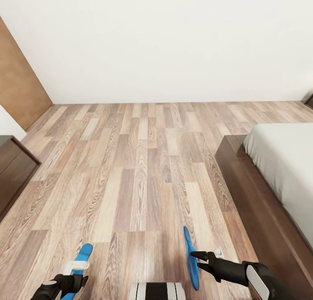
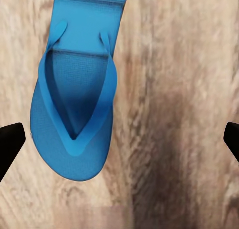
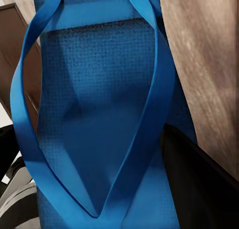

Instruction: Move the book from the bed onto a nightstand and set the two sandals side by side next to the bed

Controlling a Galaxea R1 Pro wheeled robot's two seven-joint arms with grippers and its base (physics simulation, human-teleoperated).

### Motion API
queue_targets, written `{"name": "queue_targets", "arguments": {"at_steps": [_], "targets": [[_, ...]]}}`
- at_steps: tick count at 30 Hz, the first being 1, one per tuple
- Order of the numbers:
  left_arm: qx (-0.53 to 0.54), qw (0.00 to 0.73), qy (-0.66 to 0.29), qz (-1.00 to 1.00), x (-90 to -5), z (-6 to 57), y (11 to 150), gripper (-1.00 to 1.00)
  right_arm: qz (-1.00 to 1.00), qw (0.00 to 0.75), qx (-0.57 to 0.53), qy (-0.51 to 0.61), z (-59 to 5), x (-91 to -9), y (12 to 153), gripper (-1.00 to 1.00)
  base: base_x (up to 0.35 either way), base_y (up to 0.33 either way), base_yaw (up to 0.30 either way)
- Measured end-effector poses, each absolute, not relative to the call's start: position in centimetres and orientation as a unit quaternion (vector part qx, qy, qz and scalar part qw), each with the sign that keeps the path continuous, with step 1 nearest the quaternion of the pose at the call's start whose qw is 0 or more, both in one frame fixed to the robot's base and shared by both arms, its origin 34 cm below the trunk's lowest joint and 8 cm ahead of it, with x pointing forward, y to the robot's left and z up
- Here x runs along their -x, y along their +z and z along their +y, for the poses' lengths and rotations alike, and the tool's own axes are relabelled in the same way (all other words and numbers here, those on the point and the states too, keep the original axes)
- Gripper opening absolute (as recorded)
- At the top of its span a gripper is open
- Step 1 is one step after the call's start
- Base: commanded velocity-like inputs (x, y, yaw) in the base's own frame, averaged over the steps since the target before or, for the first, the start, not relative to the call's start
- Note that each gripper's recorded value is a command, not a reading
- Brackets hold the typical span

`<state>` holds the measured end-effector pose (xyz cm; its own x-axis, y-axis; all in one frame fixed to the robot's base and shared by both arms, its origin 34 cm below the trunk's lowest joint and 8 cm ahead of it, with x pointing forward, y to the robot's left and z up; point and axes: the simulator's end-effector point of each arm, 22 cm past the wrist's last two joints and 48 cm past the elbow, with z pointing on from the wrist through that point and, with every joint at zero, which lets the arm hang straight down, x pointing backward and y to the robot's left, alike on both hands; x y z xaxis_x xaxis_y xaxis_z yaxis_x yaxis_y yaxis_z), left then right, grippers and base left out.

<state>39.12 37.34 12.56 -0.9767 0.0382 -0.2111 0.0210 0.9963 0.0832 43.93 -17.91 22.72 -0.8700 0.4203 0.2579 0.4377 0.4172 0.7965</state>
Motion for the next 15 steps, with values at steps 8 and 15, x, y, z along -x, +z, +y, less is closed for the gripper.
{"name": "queue_targets", "arguments": {"at_steps": [8, 15], "targets": [[-0.016, 0.101, 0.040, 0.994, -38.68, 37.31, 12.15, 1.00, -0.841, 0.014, 0.258, -0.475, -17.88, -43.61, 22.26, -1.00, 0.000, 0.000, 0.000], [-0.014, 0.101, 0.040, 0.994, -38.64, 37.38, 12.15, 1.00, -0.841, 0.014, 0.258, -0.475, -17.81, -43.62, 22.27, -1.00, 0.000, 0.020, 0.000]]}}
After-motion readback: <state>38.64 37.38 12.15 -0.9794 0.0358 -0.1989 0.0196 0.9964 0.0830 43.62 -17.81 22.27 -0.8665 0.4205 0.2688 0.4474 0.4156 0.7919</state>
